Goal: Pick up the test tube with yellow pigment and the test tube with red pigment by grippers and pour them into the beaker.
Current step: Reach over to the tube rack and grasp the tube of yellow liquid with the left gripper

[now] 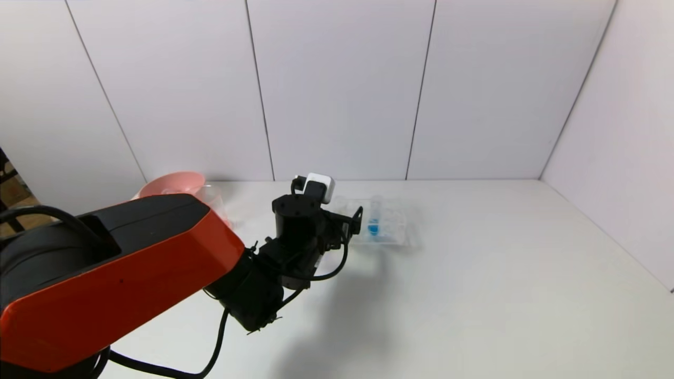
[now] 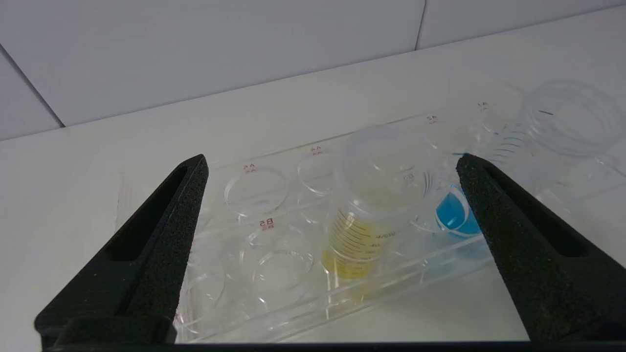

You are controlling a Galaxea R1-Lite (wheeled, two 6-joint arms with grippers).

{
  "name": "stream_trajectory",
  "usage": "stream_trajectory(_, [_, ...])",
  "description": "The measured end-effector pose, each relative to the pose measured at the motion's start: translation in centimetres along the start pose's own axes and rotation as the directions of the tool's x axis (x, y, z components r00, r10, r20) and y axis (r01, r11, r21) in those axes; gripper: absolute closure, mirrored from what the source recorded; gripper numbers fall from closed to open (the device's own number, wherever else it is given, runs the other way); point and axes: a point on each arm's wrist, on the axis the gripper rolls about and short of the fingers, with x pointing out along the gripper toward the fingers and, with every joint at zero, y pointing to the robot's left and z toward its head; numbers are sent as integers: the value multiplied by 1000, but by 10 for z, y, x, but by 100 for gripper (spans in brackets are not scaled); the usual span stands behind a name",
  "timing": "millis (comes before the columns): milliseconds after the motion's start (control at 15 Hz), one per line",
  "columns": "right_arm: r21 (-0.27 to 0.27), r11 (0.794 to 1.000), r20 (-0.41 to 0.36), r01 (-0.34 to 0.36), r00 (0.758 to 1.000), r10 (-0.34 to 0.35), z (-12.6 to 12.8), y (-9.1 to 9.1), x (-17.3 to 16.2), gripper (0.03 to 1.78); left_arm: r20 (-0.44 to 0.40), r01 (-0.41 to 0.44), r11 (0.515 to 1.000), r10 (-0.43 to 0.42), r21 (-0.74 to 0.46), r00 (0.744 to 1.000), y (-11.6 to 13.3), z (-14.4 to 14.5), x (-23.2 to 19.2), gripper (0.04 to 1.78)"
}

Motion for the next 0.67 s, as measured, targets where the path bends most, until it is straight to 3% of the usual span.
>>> stream_trajectory(400, [0,1000,0,0,1000,0,0,0,0,170,70,-107,994,106,12,992,-9,-5,12,4])
stream_trajectory(667, [0,1000,0,0,1000,0,0,0,0,170,54,-112,994,110,22,992,-10,-14,15,4])
